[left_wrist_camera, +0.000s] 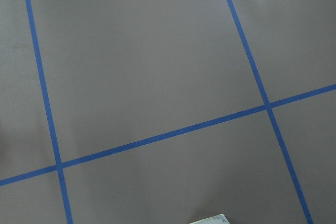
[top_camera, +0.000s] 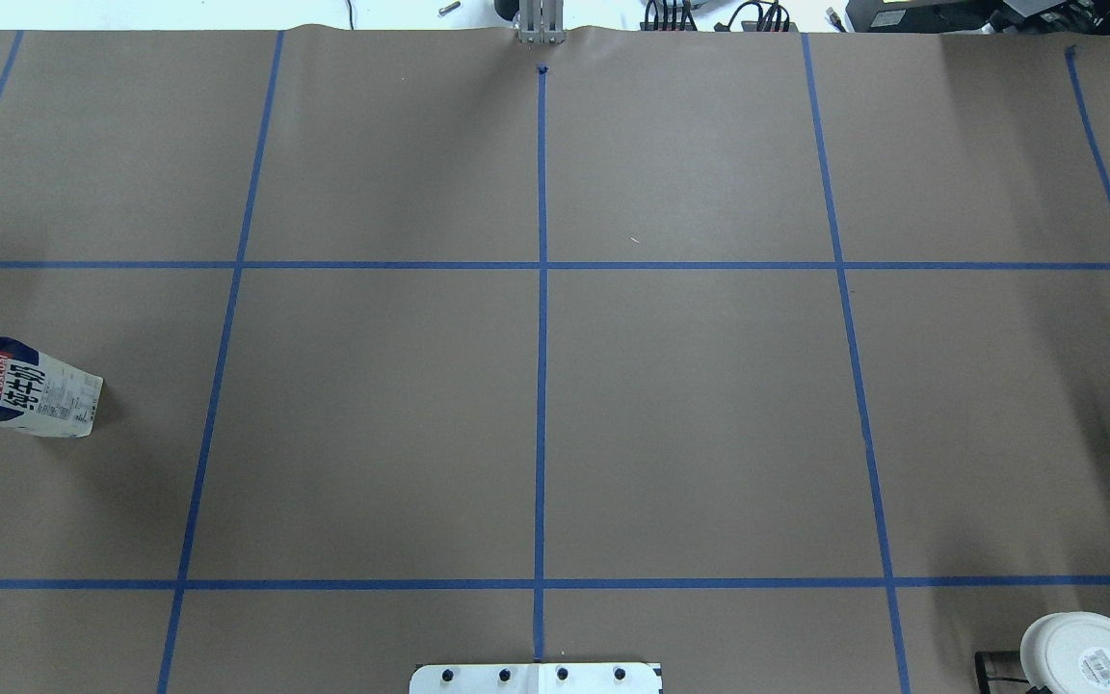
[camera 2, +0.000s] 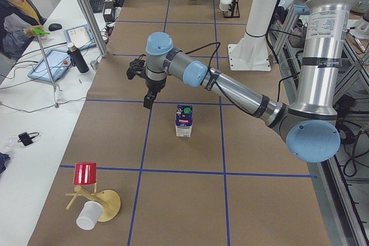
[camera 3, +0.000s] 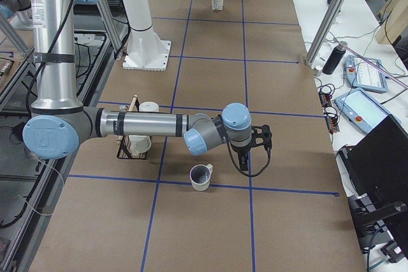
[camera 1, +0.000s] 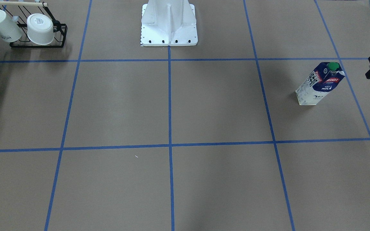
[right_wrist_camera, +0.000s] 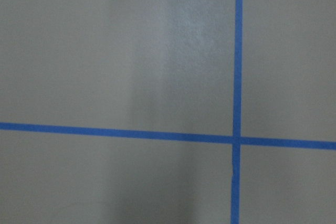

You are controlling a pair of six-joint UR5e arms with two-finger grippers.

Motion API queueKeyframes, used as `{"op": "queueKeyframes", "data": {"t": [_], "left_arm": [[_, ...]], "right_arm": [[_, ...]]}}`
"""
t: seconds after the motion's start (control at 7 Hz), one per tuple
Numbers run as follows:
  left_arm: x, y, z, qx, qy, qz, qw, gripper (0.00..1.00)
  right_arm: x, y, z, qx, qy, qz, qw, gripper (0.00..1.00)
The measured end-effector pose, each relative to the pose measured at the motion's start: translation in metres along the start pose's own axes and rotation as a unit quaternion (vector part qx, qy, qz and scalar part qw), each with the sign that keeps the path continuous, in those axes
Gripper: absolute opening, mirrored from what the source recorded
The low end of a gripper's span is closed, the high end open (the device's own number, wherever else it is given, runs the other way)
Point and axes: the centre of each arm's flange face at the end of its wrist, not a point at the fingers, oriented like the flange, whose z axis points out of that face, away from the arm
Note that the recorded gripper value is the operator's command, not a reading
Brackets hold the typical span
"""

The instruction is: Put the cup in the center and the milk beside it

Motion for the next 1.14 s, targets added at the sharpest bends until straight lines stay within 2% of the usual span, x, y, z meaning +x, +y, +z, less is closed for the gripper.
{"op": "queueKeyframes", "data": {"t": [0.29, 0.57, 0.71, 0.86, 1.0, 1.14], "left_arm": [[0.0, 0.001, 0.0, 0.0, 0.0, 0.0, 1.0, 0.99], [0.001, 0.002, -0.002, 0.001, 0.0, 0.001, 1.0, 0.99], [0.001, 0.002, -0.002, 0.001, 0.0, 0.001, 1.0, 0.99], [0.001, 0.002, -0.002, 0.001, 0.0, 0.001, 1.0, 0.99], [0.001, 0.002, -0.002, 0.001, 0.0, 0.001, 1.0, 0.99], [0.001, 0.002, -0.001, 0.001, 0.0, 0.001, 1.0, 0.99]], "right_arm": [[0.037, 0.073, 0.008, -0.011, 0.002, 0.011, 0.9999, 0.88], [0.059, 0.111, 0.016, -0.032, 0.007, 0.027, 0.9991, 0.82], [0.067, 0.119, 0.022, -0.041, 0.01, 0.032, 0.9986, 0.72], [0.072, 0.123, 0.027, -0.049, 0.012, 0.034, 0.9982, 0.58], [0.075, 0.126, 0.031, -0.054, 0.012, 0.035, 0.9978, 0.01], [0.077, 0.128, 0.035, -0.059, 0.013, 0.036, 0.9975, 0.0]]}}
